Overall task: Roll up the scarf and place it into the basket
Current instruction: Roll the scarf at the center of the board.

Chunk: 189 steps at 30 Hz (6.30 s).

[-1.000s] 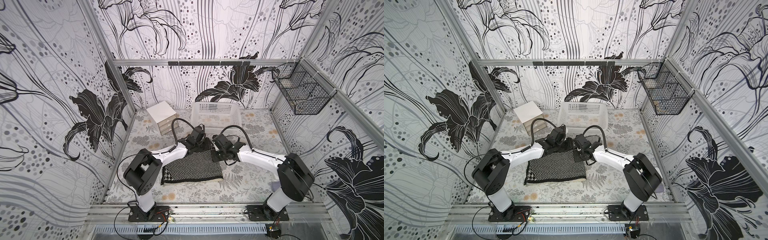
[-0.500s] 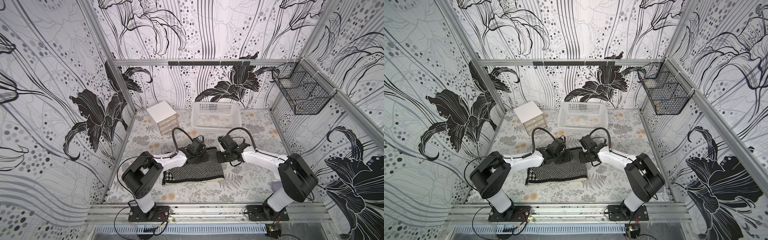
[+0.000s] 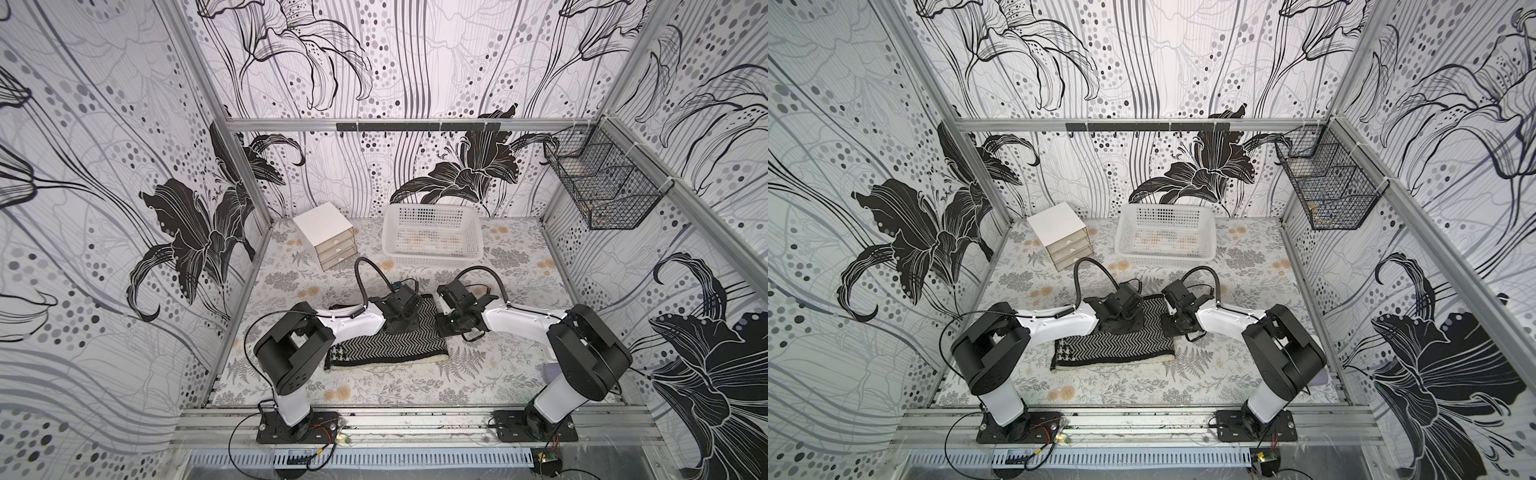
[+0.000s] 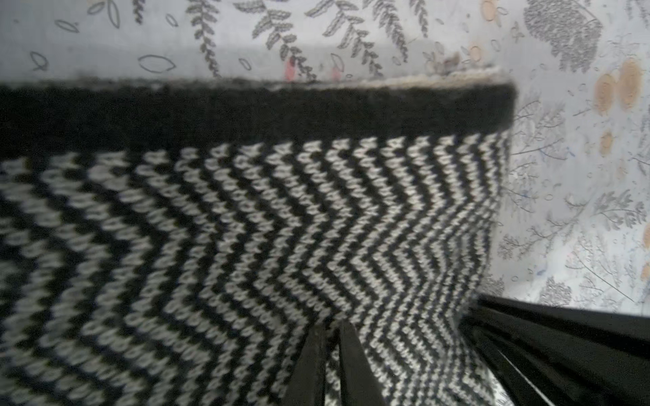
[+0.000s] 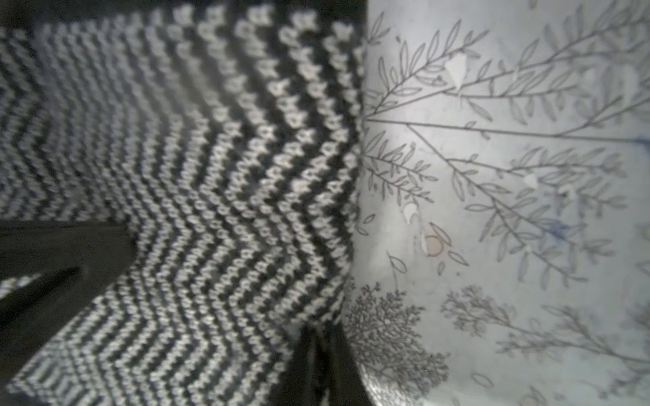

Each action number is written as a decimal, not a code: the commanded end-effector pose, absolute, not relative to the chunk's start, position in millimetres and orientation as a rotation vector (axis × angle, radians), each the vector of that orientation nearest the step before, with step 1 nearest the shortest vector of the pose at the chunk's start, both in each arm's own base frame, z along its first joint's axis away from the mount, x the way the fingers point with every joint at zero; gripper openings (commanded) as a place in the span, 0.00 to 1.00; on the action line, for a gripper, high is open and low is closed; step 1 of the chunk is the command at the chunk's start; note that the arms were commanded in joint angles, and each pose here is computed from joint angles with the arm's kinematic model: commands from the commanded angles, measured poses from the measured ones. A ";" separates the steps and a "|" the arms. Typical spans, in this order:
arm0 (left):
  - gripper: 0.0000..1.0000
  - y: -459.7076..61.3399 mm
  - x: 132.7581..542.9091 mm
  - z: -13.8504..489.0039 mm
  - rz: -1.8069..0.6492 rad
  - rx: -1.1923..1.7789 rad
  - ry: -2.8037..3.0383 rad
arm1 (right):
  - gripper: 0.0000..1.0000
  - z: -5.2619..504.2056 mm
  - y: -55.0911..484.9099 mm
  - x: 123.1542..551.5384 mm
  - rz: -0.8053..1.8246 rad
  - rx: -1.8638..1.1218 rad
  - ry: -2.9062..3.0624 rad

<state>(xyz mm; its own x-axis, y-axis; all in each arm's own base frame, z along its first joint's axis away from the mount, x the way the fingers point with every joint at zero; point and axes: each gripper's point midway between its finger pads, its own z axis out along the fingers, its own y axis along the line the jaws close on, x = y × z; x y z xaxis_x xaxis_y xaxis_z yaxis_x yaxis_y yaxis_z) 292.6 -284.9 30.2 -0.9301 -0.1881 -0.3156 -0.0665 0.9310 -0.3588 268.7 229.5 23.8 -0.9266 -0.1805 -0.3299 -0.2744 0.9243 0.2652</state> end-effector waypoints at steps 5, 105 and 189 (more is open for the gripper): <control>0.33 -287.7 291.2 22.7 -0.444 -0.186 2.764 | 0.00 9.6 207.8 255.7 0.390 -0.290 2.853; 0.28 -219.7 308.3 4.1 -0.492 -0.506 2.784 | 0.46 65.7 293.5 239.9 0.546 -0.362 2.698; 0.00 -362.5 297.4 47.0 -0.997 -0.198 2.673 | 0.00 79.5 198.9 236.4 0.145 -0.268 2.835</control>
